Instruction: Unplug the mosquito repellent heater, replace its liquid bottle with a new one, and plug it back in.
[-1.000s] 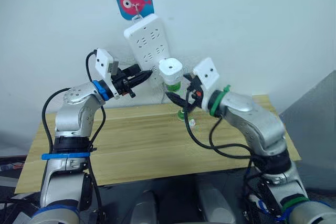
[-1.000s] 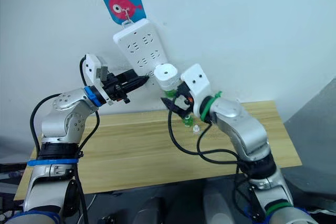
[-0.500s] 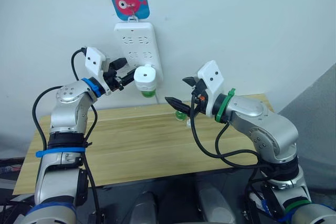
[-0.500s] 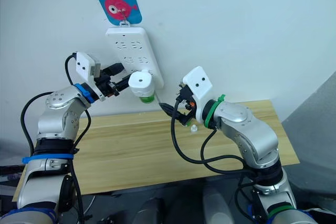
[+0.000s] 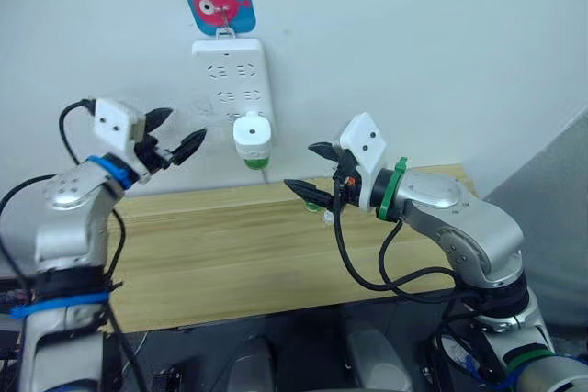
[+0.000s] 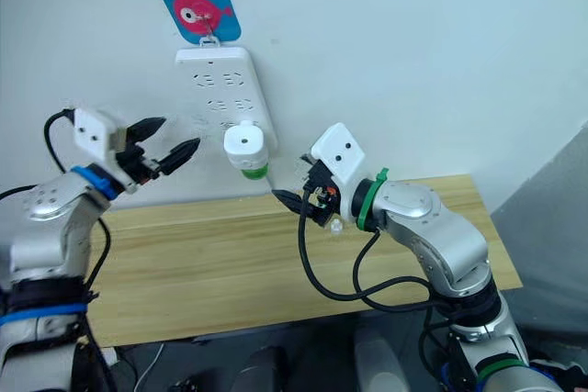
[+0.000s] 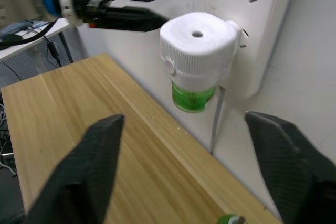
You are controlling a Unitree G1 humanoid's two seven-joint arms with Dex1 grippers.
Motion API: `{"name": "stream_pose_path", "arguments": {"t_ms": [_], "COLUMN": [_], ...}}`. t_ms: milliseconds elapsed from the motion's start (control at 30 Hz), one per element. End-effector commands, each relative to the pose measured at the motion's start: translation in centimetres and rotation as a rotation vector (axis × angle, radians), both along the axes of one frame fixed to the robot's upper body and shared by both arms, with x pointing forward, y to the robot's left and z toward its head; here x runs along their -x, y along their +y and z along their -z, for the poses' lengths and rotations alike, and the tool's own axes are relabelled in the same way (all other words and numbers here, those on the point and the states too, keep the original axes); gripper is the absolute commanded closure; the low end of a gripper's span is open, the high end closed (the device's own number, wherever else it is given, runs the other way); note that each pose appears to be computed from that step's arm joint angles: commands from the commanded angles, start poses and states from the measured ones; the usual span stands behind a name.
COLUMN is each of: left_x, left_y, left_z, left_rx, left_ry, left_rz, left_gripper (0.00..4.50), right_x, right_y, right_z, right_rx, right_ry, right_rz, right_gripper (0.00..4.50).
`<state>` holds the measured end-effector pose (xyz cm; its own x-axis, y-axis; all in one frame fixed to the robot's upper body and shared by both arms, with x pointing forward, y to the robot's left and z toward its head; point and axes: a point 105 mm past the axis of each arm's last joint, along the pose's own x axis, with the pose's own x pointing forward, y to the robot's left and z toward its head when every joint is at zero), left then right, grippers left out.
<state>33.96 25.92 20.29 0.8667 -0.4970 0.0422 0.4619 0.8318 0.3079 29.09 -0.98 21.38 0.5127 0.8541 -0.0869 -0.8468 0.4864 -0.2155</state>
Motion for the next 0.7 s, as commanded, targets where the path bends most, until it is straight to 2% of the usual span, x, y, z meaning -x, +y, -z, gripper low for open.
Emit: {"name": "stream_pose_path", "arguments": {"t_ms": [33,133,233,267,467,567,700], "left_x": [4.2,7.3,10.7,11.5,13.9,14.1,14.0], "left_y": [-2.5,-4.2,-6.7,-7.4,-9.1,-9.2,-9.2], "left_z": [-0.6,0.4,1.3,1.4,1.6,1.7,1.8], "left_rx": [-0.044,-0.032,-0.052,-0.038,0.006,0.036,0.011], "left_ry": [0.038,0.142,0.202,0.211,0.16,0.149,0.127], "left_rz": [0.19,0.276,0.391,0.411,0.389,0.364,0.348], "left_gripper": [0.55,0.55,0.0,0.0,0.0,0.0,0.0], "right_x": [0.6,0.6,0.7,0.7,0.3,-0.5,-1.5], "right_y": [1.0,1.4,1.8,1.9,3.0,3.4,3.6], "right_z": [-0.9,-0.9,-0.7,-0.6,-0.3,-0.2,-0.3], "right_rx": [-0.009,-0.019,-0.015,-0.01,-0.022,-0.026,-0.028], "right_ry": [-0.076,-0.09,-0.101,-0.107,-0.116,-0.124,-0.138], "right_rz": [-0.045,-0.055,-0.077,-0.082,-0.08,-0.047,-0.005], "right_gripper": [2.02,3.12,4.24,4.48,4.48,4.48,4.48]}}
